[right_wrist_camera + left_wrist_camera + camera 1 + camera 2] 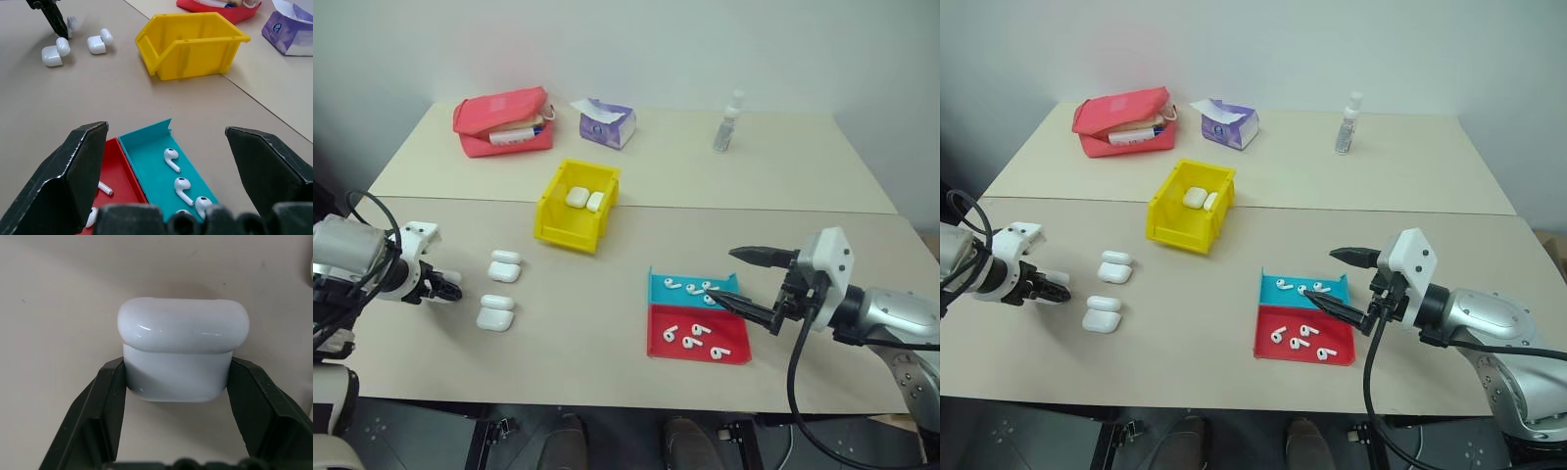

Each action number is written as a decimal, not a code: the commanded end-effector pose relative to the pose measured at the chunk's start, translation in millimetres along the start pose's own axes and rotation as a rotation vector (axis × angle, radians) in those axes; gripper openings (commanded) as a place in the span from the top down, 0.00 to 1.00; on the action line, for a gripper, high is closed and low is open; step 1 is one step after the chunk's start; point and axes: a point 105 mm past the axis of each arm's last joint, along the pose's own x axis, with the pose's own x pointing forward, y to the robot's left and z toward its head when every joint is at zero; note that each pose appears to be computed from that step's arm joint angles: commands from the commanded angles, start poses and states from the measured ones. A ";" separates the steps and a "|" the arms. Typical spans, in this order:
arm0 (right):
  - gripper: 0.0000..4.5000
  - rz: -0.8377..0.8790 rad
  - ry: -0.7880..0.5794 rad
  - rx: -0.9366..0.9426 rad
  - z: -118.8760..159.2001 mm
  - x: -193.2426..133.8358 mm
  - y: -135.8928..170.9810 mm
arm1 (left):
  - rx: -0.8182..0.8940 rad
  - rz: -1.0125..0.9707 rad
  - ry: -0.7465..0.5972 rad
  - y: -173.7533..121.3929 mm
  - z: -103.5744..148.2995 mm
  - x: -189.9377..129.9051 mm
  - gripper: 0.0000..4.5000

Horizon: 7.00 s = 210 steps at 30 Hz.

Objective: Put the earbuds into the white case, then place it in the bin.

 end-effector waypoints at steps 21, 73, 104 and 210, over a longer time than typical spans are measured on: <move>0.00 0.057 0.135 -0.139 13.4 4.7 -5.2 | 0.297 -0.544 -1.467 -123.4 94.4 -138.4 0.38; 0.34 0.261 0.906 -0.154 -73.2 16.0 45.4 | 0.841 -1.254 -1.320 -224.4 2.1 -145.4 0.38; 0.86 0.357 0.874 -0.281 -81.0 16.4 47.0 | 0.808 -1.232 -1.326 -221.9 -0.3 -149.5 0.38; 0.00 0.362 0.273 -0.408 24.3 42.1 -38.0 | 0.830 -1.359 -1.365 -249.6 46.9 -146.3 0.38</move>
